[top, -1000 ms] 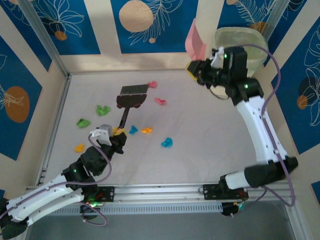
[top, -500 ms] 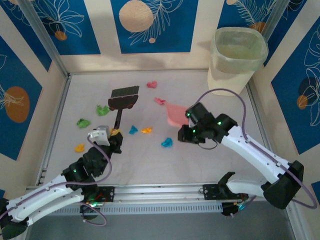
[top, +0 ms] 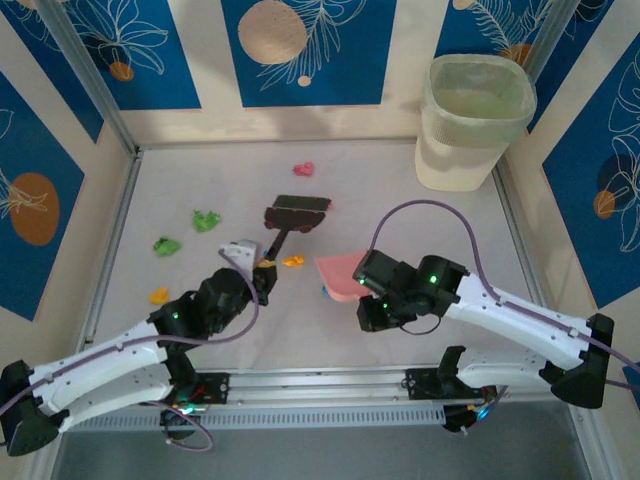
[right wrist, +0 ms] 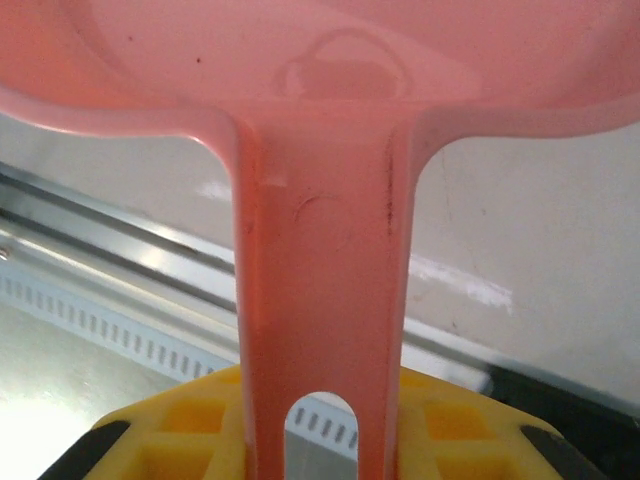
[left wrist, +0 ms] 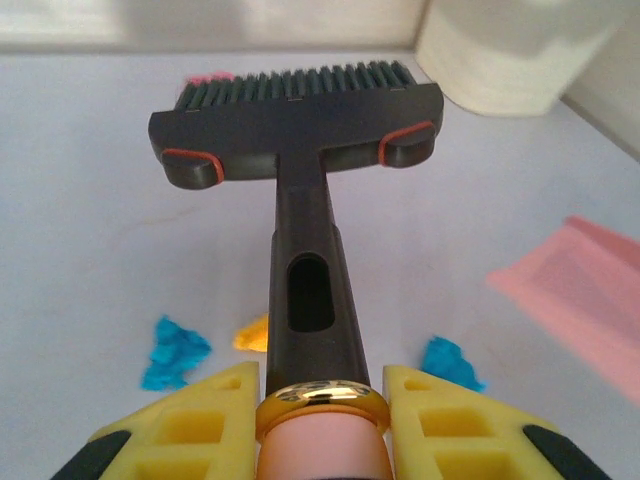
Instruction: Sweep away the paper scraps from the table
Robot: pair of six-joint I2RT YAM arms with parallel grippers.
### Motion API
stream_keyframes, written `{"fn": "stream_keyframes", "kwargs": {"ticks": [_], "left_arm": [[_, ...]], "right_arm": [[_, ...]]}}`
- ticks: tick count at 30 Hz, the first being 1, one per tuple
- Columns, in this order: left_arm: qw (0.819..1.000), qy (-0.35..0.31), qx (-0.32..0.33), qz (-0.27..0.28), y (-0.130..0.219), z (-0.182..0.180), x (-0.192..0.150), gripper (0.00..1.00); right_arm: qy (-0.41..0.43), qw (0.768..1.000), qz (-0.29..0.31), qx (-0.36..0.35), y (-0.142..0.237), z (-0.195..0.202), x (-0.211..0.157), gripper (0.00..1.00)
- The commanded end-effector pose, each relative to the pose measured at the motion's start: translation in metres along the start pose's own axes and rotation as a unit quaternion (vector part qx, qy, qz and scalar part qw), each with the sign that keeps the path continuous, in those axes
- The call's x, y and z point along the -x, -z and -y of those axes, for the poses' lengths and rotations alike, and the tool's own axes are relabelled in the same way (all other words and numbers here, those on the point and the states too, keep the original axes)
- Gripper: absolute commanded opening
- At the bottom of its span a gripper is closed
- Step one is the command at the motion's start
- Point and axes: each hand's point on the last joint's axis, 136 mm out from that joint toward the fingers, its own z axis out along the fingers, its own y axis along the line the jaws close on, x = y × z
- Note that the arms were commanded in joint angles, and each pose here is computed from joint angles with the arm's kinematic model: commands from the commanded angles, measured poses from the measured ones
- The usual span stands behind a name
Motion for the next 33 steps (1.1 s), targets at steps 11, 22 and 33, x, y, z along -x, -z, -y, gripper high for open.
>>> {"fn": "stream_keyframes", "kwargs": {"ticks": [11, 22, 33], "left_arm": [[0.983, -0.032, -0.061, -0.172, -0.011, 0.056, -0.005, 0.0], [0.975, -0.052, -0.063, -0.205, -0.003, 0.054, -0.014, 0.0], [0.965, -0.06, -0.087, -0.238, -0.008, 0.064, -0.028, 0.0]], "right_arm": [[0.034, 0.993, -0.097, -0.058, -0.022, 0.017, -0.053, 0.0], [0.06, 0.983, -0.15, -0.088, -0.038, 0.02, -0.064, 0.0], [0.063, 0.979, -0.16, -0.107, -0.046, 0.02, -0.06, 0.0]]}}
